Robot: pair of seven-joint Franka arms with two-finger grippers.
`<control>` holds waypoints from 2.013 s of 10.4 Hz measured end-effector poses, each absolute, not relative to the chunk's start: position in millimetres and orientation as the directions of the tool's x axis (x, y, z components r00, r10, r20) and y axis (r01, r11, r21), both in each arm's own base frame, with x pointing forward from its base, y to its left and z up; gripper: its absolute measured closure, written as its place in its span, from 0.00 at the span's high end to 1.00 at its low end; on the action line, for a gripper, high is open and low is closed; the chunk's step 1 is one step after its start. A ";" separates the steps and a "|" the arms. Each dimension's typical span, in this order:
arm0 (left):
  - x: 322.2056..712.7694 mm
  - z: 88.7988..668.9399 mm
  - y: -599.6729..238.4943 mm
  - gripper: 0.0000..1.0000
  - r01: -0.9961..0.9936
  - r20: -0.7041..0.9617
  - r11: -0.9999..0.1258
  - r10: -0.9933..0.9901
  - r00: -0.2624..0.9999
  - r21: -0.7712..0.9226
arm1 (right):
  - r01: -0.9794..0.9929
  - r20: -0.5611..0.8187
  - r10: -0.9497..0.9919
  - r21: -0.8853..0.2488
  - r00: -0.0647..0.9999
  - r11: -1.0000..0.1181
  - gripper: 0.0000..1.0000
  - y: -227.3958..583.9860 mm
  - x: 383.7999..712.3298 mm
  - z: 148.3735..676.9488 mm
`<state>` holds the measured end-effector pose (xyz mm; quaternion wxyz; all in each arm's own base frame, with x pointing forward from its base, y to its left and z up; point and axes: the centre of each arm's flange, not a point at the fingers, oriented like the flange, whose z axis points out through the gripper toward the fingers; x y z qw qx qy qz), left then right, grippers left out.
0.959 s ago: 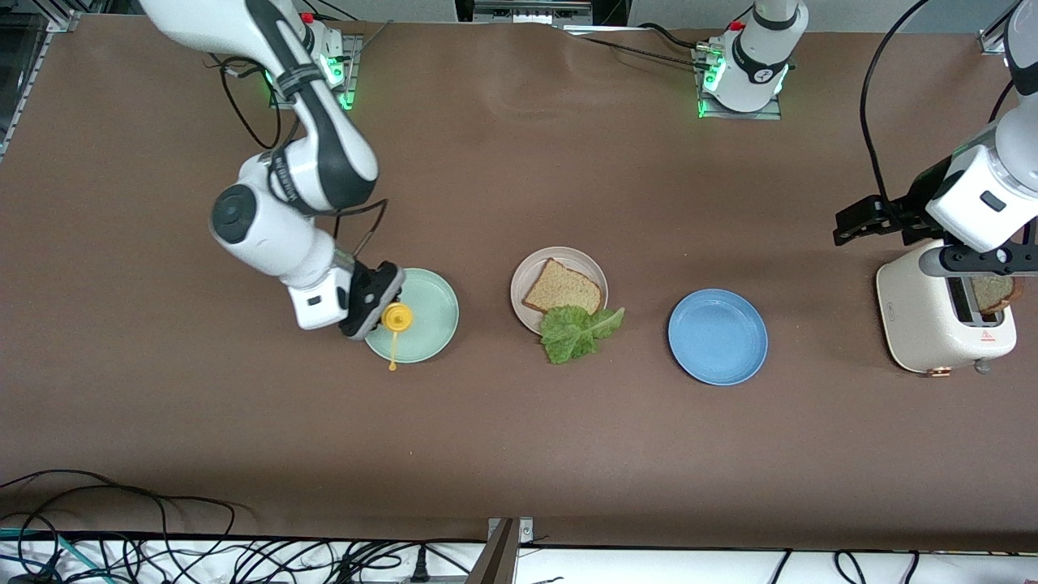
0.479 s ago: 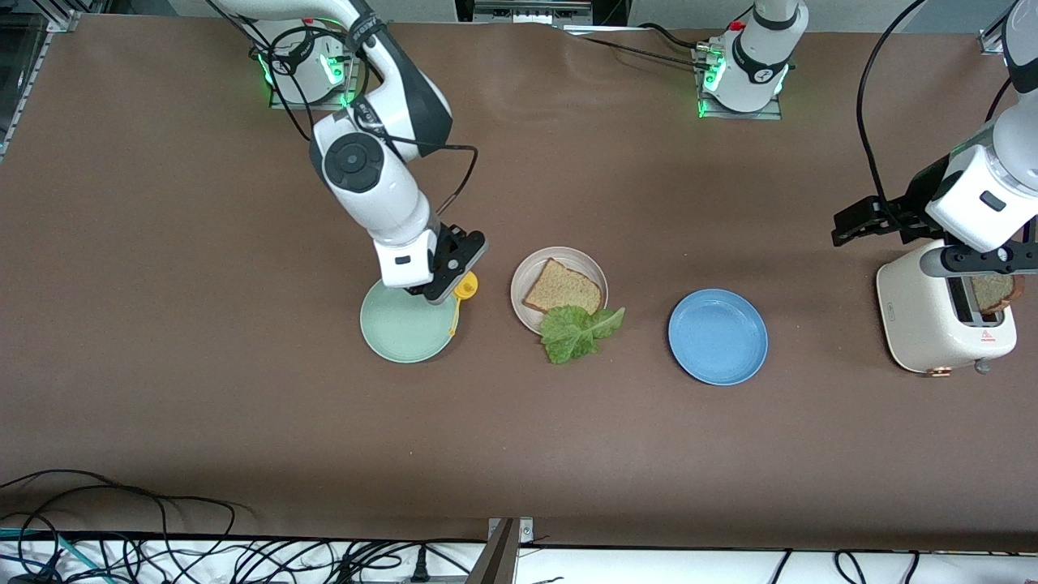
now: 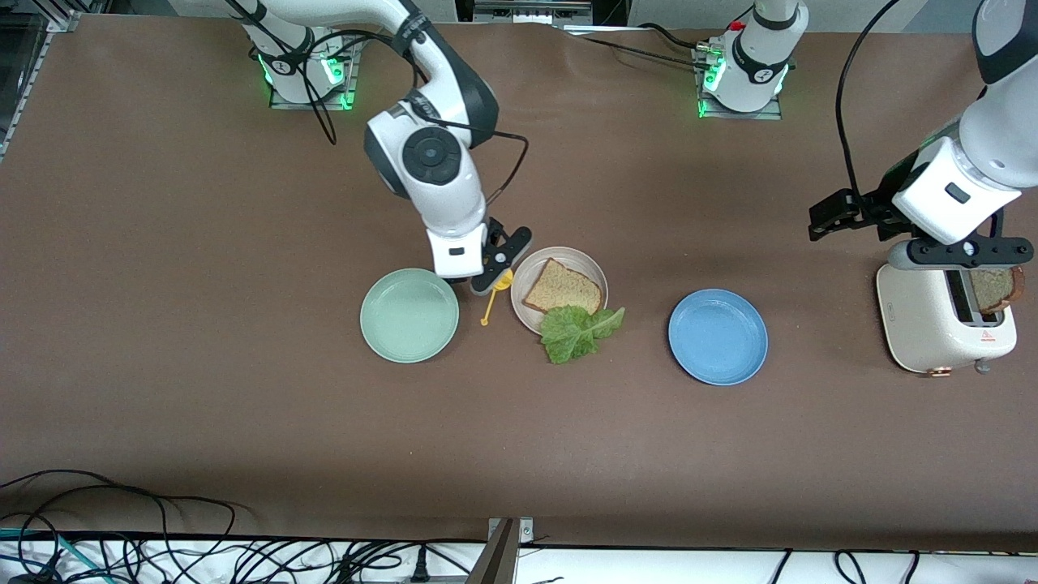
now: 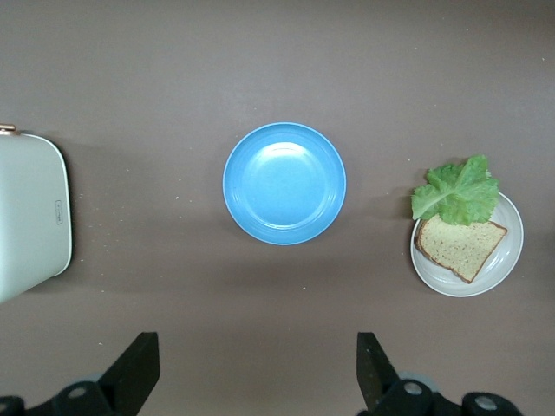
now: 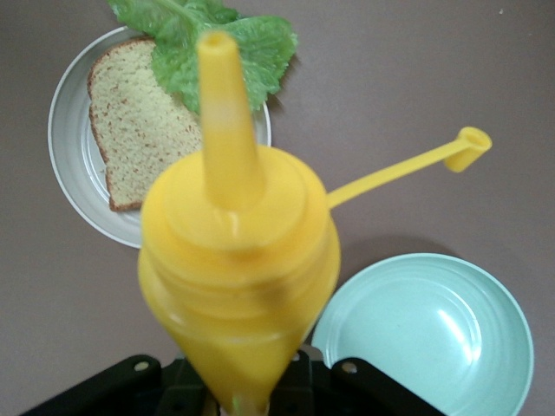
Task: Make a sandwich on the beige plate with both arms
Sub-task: 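Lift the yellow bottle and carry it toward the beige plate, then hold the yellow bottle tilted over the bread with the right gripper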
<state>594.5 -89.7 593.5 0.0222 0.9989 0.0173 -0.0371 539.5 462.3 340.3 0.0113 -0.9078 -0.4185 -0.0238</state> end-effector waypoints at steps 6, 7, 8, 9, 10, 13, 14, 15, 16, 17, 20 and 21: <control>593.5 593.7 -97.6 1.00 0.023 -0.073 -0.999 0.020 0.997 0.044 | 0.777 -0.061 0.774 0.062 0.630 -0.627 0.21 520.7 519.7 285.5; 594.4 594.3 -97.8 1.00 0.023 -0.065 -0.999 0.020 0.998 0.045 | 0.783 -0.077 0.779 0.072 0.622 -0.618 0.21 525.6 515.3 275.5; 595.5 595.1 -98.0 1.00 0.023 -0.055 -0.999 0.021 0.998 0.048 | 0.788 -0.099 0.782 0.081 0.615 -0.610 0.21 528.5 511.8 268.4; 596.1 595.6 -98.0 1.00 0.023 -0.050 -0.999 0.021 0.999 0.049 | 0.793 -0.134 0.782 0.094 0.609 -0.601 0.21 530.4 509.6 264.7; 596.3 595.7 -98.0 1.00 0.023 -0.049 -0.999 0.021 0.999 0.049 | 0.803 -0.170 0.785 0.108 0.596 -0.586 0.21 531.5 508.3 264.2; 596.4 595.8 -98.2 1.00 0.023 -0.047 -0.999 0.021 0.999 0.049 | 0.830 -0.240 0.796 0.118 0.556 -0.544 0.21 530.0 505.6 258.1; 596.4 595.8 -98.2 1.00 0.023 -0.047 -0.999 0.021 0.999 0.049 | 0.835 -0.253 0.797 0.118 0.548 -0.537 0.21 530.4 504.0 253.5; 596.4 595.8 -98.2 1.00 0.023 -0.047 -0.999 0.021 0.999 0.049 | 0.842 -0.269 0.800 0.116 0.537 -0.526 0.21 531.9 502.7 249.2; 596.4 595.8 -98.2 1.00 0.023 -0.047 -0.999 0.021 0.999 0.049 | 0.852 -0.289 0.804 0.113 0.520 -0.511 0.21 534.7 501.9 244.3; 596.4 595.8 -98.3 1.00 0.023 -0.047 -0.999 0.021 0.999 0.049 | 0.861 -0.302 0.809 0.111 0.504 -0.496 0.21 538.0 502.0 239.3; 596.4 595.8 -98.3 1.00 0.023 -0.047 -0.999 0.021 0.999 0.049 | 0.899 -0.337 0.837 0.090 0.432 -0.428 0.21 538.7 503.6 222.4; 596.3 595.8 -98.7 1.00 0.022 -0.047 -0.999 0.020 0.999 0.049 | 0.913 -0.353 0.845 0.077 0.401 -0.401 0.21 536.5 503.7 220.0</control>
